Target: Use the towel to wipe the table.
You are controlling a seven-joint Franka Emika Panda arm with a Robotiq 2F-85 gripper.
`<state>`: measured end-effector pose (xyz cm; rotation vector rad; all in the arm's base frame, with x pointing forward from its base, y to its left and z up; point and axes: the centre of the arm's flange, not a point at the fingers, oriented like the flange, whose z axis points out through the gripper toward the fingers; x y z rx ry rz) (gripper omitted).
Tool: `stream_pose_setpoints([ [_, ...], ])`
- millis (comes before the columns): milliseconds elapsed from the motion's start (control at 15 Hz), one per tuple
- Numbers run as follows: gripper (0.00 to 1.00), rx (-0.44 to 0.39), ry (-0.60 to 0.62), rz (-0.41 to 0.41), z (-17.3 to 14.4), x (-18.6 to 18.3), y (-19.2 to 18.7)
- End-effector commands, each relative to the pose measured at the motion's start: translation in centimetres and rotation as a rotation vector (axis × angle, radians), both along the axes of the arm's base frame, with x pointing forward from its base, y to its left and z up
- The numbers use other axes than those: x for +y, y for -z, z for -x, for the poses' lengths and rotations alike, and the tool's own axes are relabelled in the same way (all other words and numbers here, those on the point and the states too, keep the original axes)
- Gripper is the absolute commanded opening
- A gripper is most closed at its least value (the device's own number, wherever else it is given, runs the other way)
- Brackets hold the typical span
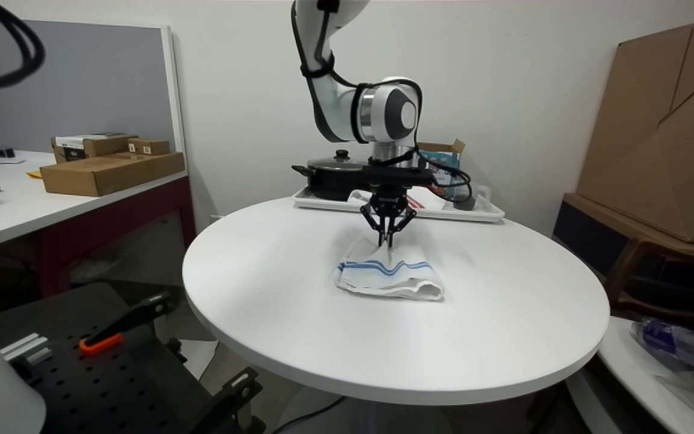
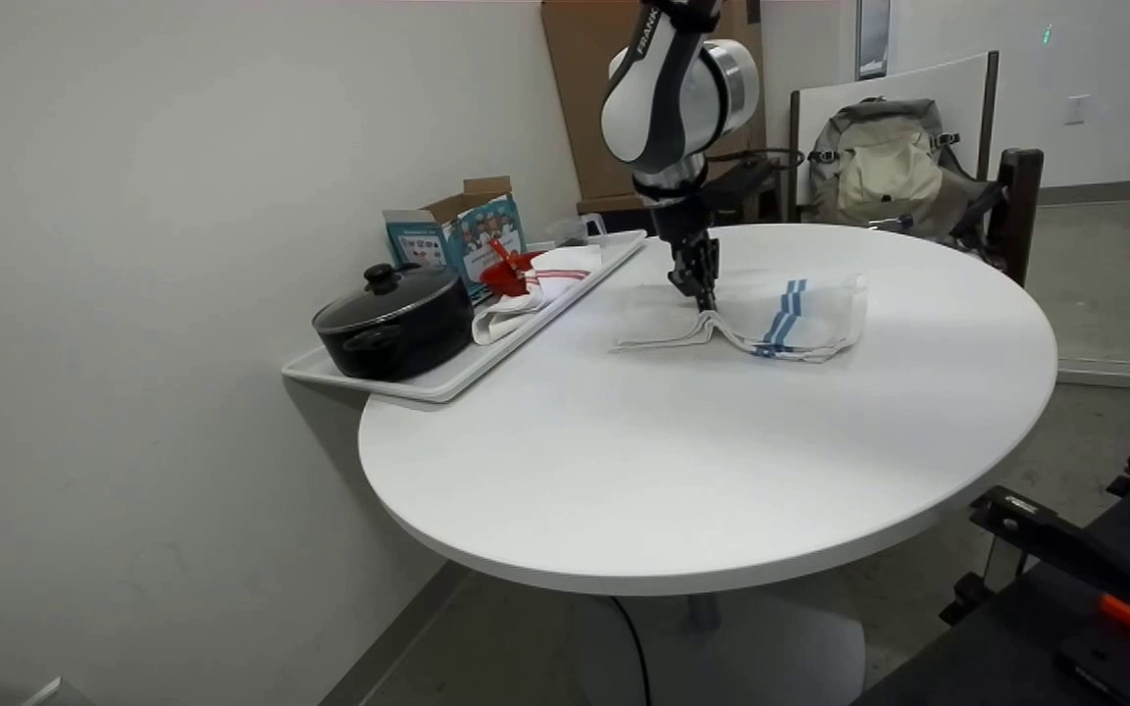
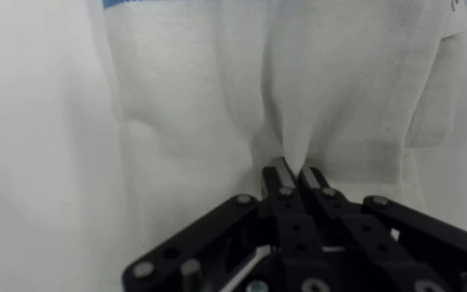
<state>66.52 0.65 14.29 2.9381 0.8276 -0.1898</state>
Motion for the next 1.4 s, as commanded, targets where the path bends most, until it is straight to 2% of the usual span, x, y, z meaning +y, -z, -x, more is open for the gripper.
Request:
stream_pose_setpoints([
  [0,0.01,-0.010,-0.145,-0.077,2.7,5.9,-1.1],
  [400,0.01,0.039,-0.343,-0.134,6.6,13.8,-0.5],
  [933,0.01,0.082,-0.531,-0.176,12.2,21.0,-0.5],
  [1333,0.01,0.095,-0.629,-0.193,16.9,26.3,0.2],
])
